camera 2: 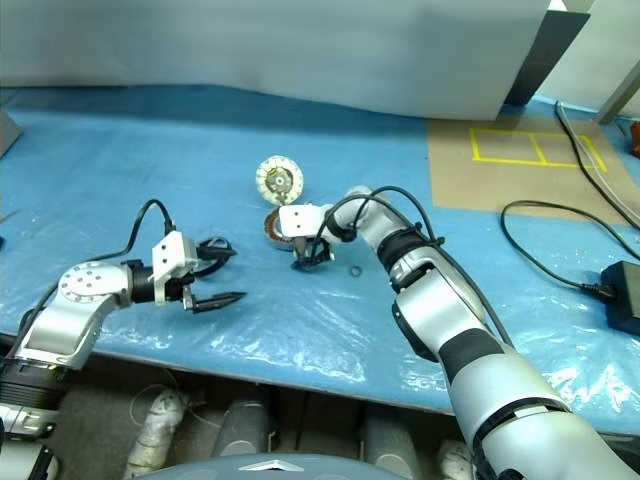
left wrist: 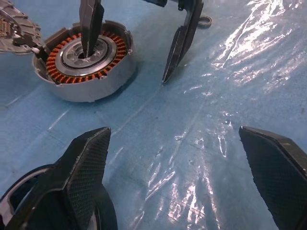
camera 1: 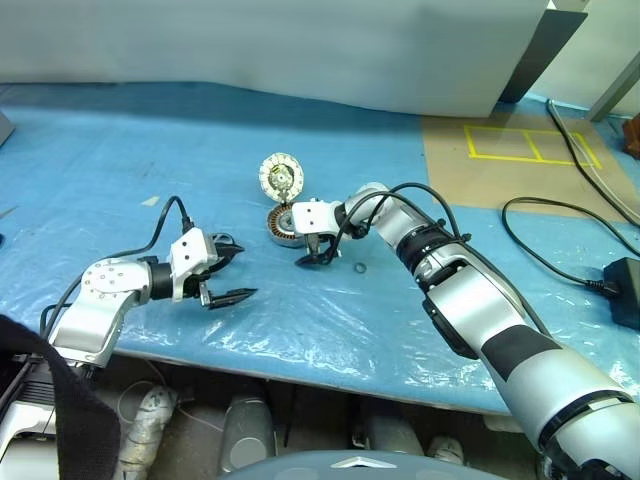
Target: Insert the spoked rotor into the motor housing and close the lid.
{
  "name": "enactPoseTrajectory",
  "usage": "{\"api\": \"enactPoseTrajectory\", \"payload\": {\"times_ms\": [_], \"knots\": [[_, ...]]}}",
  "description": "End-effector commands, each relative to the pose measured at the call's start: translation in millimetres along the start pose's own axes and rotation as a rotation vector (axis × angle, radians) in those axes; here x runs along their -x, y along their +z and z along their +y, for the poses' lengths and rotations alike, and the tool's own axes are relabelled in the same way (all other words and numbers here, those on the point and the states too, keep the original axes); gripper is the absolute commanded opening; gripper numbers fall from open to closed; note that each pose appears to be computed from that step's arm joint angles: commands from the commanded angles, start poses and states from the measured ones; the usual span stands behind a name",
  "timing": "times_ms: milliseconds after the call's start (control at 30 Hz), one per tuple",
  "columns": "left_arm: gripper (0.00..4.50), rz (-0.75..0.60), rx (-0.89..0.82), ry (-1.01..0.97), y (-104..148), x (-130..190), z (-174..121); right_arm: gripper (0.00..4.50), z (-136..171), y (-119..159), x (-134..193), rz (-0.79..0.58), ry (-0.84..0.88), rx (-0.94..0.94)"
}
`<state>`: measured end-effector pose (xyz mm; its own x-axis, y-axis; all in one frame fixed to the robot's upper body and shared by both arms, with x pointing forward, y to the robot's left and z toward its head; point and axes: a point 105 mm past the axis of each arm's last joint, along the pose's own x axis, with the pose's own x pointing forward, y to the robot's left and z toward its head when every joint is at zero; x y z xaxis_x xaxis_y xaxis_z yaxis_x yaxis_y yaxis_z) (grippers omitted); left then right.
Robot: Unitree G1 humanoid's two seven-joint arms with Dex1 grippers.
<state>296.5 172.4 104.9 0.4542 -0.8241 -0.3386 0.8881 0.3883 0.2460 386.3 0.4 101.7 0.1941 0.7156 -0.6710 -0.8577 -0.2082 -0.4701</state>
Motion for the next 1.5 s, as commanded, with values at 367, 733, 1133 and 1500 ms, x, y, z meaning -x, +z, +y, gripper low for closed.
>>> {"api": "enactPoseTrajectory", "payload": {"times_ms": [367,733,1133,1500], "knots": [[4.5,-0.04,-0.015,-0.017,7,-9,-5,1.86,-6,5,-5,0.0,-0.069,0.029],[4.5,-0.038,0.011,-0.091,5,-15,-16,1.86,39,32,45,-0.139,0.156,-0.131],[4.5,-0.032,0.014,-0.176,3,-23,-23,1.86,68,28,37,0.005,0.061,-0.363],[4.5,-0.028,0.016,-0.189,3,-25,-26,2.56,82,9,16,0.131,0.066,-0.357]]}}
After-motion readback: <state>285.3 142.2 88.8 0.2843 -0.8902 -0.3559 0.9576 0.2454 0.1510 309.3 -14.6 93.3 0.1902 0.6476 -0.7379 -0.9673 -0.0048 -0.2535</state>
